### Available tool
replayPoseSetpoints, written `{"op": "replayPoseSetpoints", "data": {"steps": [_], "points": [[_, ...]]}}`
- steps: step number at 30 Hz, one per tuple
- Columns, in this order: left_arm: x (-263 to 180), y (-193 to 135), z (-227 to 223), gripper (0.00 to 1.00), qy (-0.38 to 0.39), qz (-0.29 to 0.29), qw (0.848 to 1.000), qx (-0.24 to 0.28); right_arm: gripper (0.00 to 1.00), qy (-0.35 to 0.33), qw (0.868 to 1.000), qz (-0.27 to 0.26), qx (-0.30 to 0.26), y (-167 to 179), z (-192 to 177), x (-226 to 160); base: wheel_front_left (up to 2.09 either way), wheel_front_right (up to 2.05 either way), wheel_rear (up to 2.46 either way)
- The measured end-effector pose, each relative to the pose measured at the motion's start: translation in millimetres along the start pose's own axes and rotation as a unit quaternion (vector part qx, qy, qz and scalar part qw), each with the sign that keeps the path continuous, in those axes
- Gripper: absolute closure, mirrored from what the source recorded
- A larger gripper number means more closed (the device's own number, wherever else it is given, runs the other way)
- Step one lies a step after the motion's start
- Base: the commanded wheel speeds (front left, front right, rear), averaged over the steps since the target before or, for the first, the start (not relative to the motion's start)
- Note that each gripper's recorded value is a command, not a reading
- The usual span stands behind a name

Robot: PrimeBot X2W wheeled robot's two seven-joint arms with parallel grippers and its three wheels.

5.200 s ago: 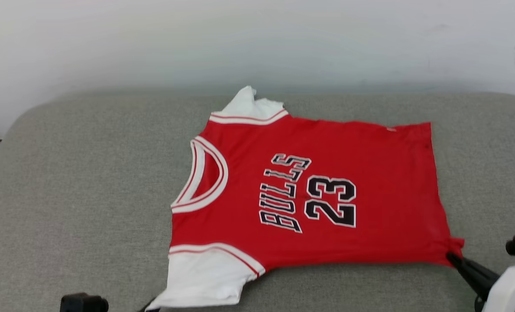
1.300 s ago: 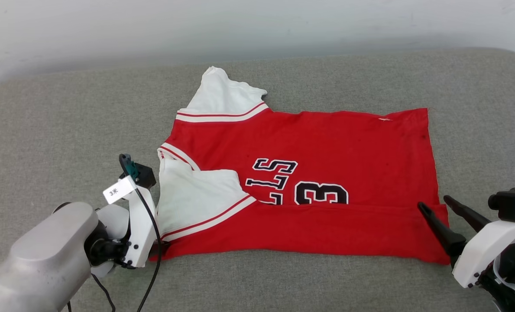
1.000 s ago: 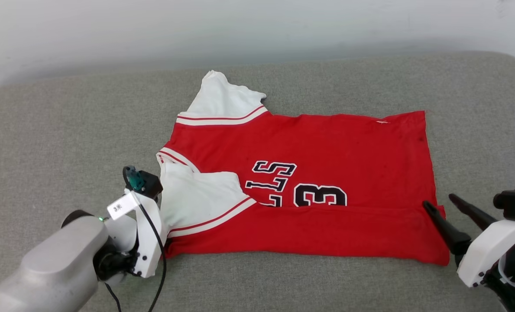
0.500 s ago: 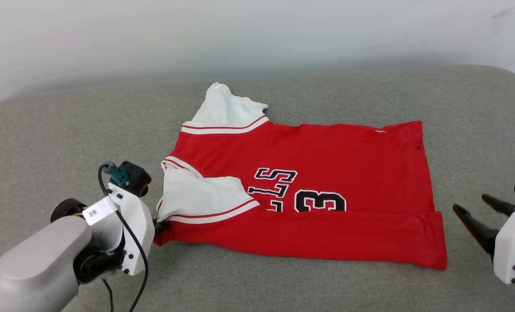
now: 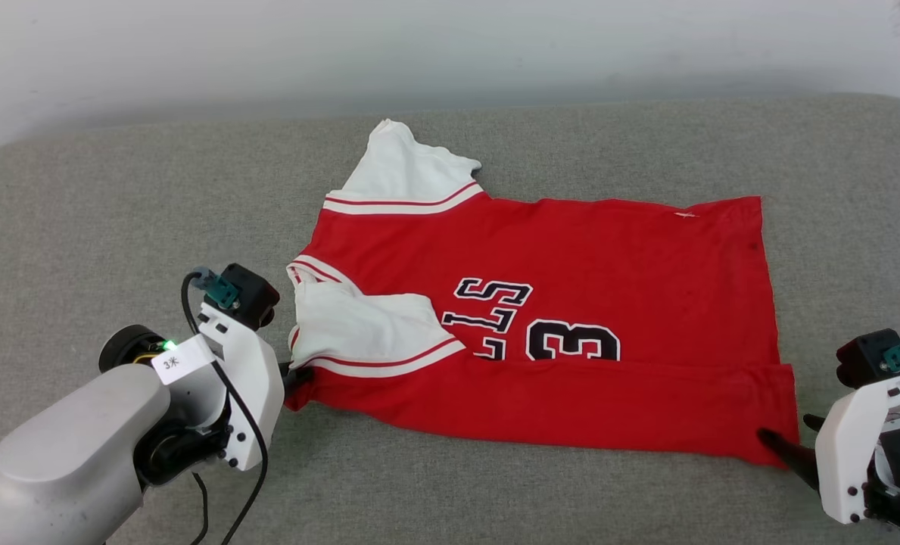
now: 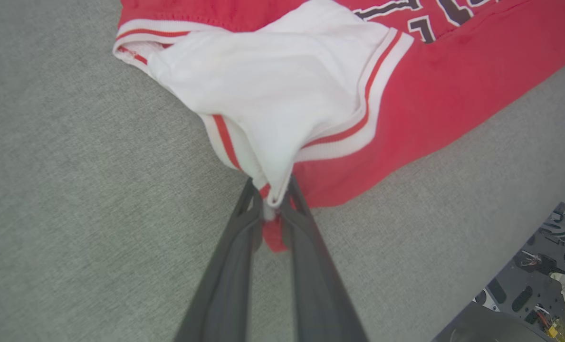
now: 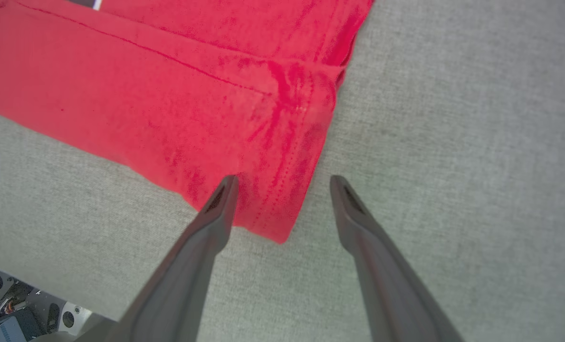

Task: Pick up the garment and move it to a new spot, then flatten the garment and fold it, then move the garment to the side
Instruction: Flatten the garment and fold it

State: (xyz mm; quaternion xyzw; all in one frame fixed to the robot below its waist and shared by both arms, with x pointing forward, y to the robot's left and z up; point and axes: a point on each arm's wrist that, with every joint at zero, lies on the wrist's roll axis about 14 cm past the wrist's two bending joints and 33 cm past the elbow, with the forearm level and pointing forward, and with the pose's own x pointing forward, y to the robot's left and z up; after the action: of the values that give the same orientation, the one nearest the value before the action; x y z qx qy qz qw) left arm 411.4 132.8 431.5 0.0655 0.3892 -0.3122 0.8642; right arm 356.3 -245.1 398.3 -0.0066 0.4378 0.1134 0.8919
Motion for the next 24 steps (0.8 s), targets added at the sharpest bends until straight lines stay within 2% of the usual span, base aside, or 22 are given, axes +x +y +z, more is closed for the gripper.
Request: {"op": "replayPoseSetpoints", "data": {"steps": [12,13,14,24], "points": [[8,7,-7,1.00,0.007,0.004,1.000,-0.013,0.01,0.037,0.999,0.013,0.012,15,-23,36,0.00,0.00,0.00],[8,7,-7,1.00,0.006,0.004,1.000,-0.014,0.87,0.033,0.999,0.014,0.009,16,-22,36,0.00,0.00,0.00],[8,7,-7,1.00,0.007,0.005,1.000,-0.015,1.00,0.027,0.999,0.015,0.007,16,-21,36,0.00,0.00,0.00],[-8,0,-14,1.00,-0.007,0.011,1.000,-0.012,1.00,-0.040,0.999,0.022,-0.008,17,2,16,0.00,0.00,0.00]]}}
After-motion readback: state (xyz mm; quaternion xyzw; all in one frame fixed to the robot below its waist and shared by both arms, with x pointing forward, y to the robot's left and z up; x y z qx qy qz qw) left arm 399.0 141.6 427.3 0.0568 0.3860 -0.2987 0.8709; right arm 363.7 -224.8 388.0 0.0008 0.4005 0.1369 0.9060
